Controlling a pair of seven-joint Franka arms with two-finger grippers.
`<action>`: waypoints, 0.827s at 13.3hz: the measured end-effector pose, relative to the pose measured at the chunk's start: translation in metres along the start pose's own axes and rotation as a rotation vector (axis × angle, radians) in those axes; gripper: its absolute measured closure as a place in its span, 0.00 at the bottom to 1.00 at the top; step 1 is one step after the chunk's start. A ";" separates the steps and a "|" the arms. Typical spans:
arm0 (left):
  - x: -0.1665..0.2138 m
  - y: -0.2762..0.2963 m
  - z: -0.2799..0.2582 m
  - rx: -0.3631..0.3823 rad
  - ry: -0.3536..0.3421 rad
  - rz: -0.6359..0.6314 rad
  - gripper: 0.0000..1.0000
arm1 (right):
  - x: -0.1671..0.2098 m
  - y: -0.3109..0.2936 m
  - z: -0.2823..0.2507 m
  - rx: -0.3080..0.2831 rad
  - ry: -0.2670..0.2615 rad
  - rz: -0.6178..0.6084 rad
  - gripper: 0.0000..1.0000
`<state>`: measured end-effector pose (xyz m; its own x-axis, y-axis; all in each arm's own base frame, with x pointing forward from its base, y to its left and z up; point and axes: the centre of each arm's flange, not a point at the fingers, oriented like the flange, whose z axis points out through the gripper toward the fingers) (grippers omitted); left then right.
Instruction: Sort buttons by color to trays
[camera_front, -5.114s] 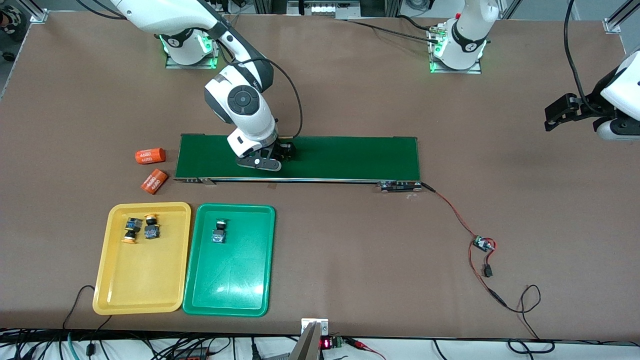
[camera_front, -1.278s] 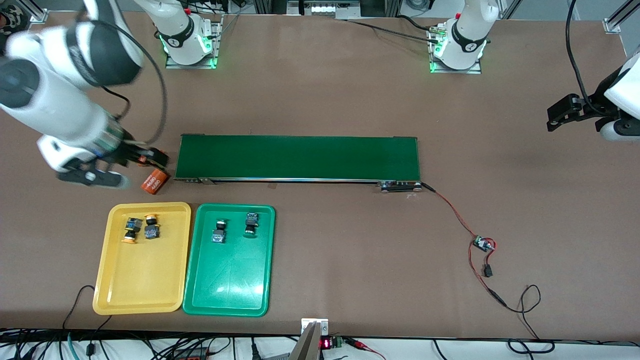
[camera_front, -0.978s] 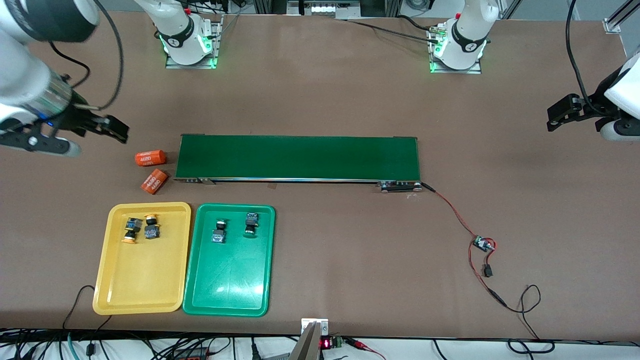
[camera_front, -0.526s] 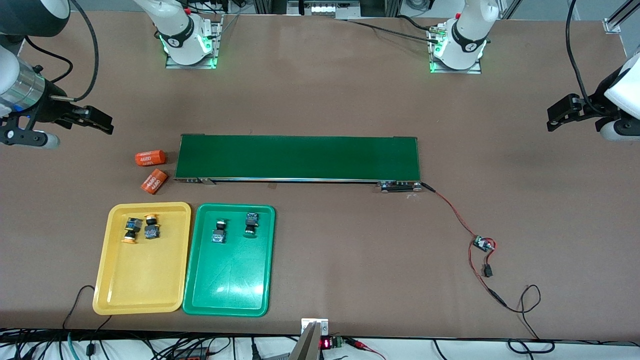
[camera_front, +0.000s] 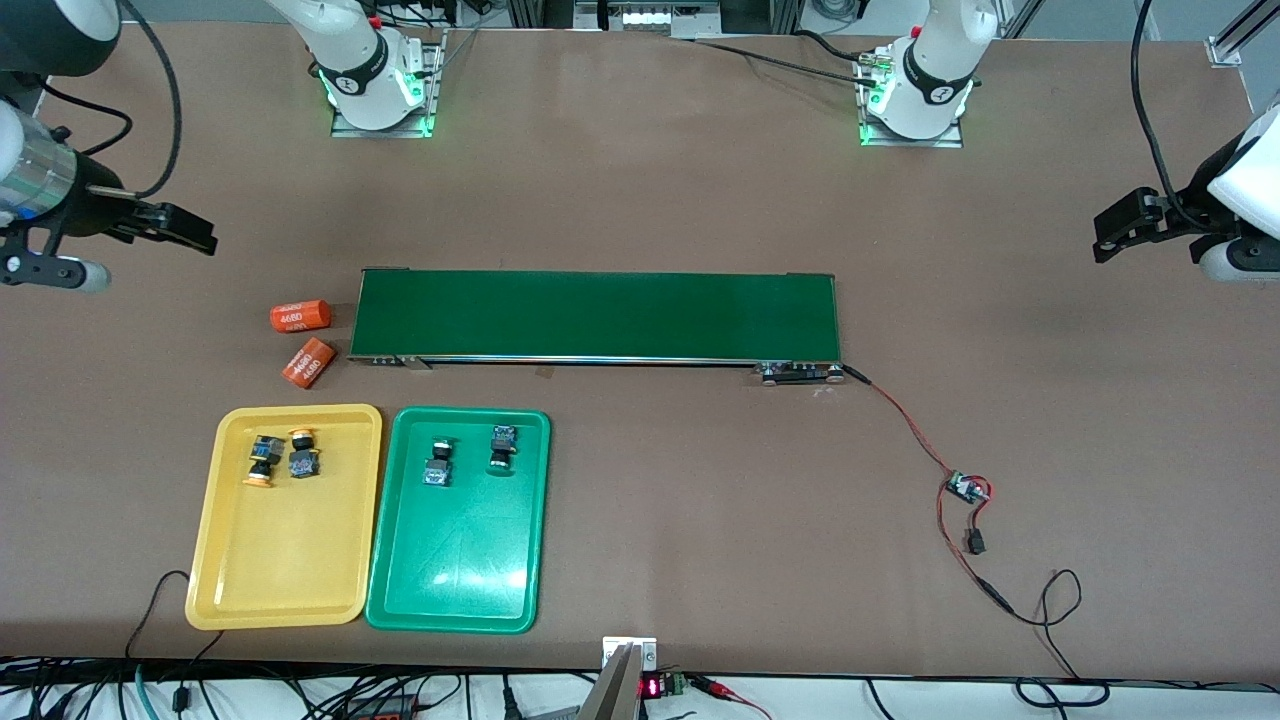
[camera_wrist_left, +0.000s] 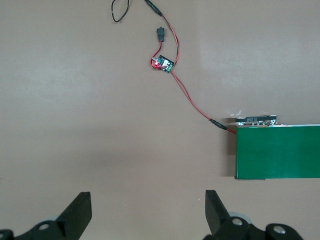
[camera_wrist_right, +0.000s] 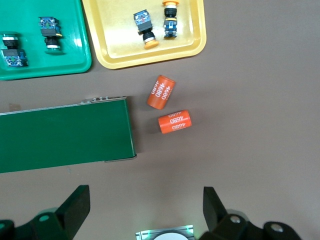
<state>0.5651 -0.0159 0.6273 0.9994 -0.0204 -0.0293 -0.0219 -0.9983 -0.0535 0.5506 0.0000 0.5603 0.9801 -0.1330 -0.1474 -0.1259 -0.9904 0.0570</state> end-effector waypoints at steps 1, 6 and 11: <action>0.000 0.000 0.000 0.000 0.000 0.000 0.00 | 0.000 0.002 0.000 0.000 0.001 0.001 0.00; 0.000 0.000 0.000 0.000 0.000 0.000 0.00 | 0.000 -0.005 -0.008 -0.001 0.009 -0.017 0.00; 0.000 0.000 0.000 0.000 0.000 0.000 0.00 | 0.001 -0.019 -0.008 -0.005 0.006 -0.041 0.00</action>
<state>0.5651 -0.0161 0.6273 0.9994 -0.0208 -0.0293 -0.0223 -0.9983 -0.0533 0.5549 0.0189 0.5666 0.9853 -0.0920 -0.1437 -0.0848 -0.9948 0.0559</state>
